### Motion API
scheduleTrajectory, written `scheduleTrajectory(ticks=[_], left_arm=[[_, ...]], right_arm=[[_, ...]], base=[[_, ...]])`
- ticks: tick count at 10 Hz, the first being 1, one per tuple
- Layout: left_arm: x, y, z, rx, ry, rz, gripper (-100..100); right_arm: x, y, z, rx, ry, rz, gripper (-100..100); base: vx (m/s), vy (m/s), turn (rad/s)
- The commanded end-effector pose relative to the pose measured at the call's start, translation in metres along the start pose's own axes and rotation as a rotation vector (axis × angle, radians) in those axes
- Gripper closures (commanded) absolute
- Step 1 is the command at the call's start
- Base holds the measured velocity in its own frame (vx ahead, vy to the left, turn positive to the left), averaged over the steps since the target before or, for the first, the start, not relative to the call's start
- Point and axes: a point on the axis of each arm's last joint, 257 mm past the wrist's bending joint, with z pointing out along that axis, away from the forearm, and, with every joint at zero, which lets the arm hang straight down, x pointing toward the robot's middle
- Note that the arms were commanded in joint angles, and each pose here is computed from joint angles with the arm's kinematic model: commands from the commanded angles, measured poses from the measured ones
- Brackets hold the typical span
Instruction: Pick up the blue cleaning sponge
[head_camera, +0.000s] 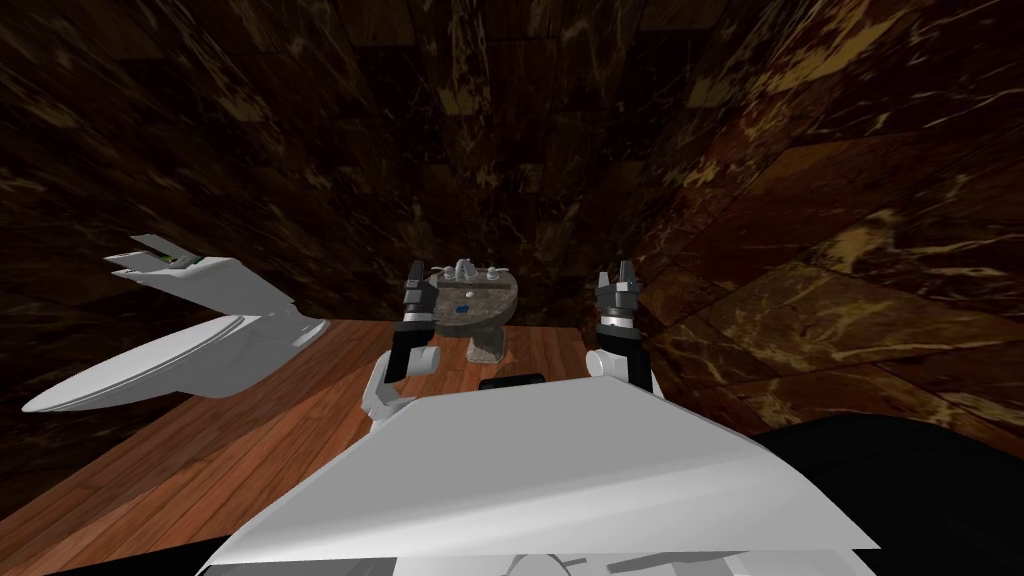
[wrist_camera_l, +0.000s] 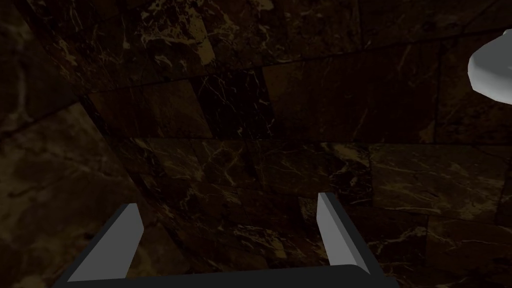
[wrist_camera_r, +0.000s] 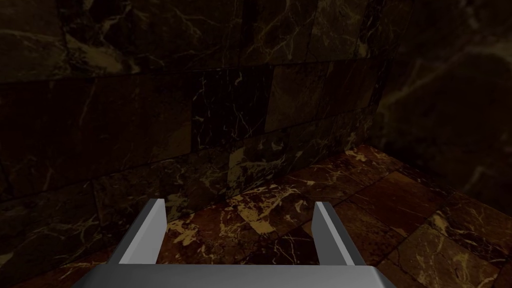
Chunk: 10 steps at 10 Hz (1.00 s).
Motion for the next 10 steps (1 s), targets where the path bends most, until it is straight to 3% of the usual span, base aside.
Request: scheduleTrajectory(ticks=[1,2,4,7,9,10], left_arm=[[-0.001,0.007,0.001,-0.025,0.0,0.001,-100],[0.001,0.025,0.008,-0.067,0.006,0.004,-100],[0.001,0.031,0.008,-0.094,0.004,0.004,-100],[0.005,0.072,0.021,-0.196,0.014,0.007,-100],[0.004,0.083,0.018,-0.241,0.012,0.007,-100],[0.007,0.099,0.025,-0.279,0.017,0.007,-100]], right_arm=[[0.0,0.0,0.0,0.0,0.0,0.0,0],[0.0,0.0,0.0,0.0,0.0,0.0,0],[0.0,0.0,0.0,0.0,0.0,0.0,0],[0.0,0.0,0.0,0.0,0.0,0.0,0],[0.0,0.0,0.0,0.0,0.0,0.0,0],[0.0,0.0,0.0,0.0,0.0,0.0,0]], base=[[0.002,-0.026,0.005],[-0.006,-0.041,-0.015],[-0.001,-0.034,-0.002],[-0.005,-0.061,-0.006],[-0.001,-0.046,0.0],[0.0,-0.042,-0.003]])
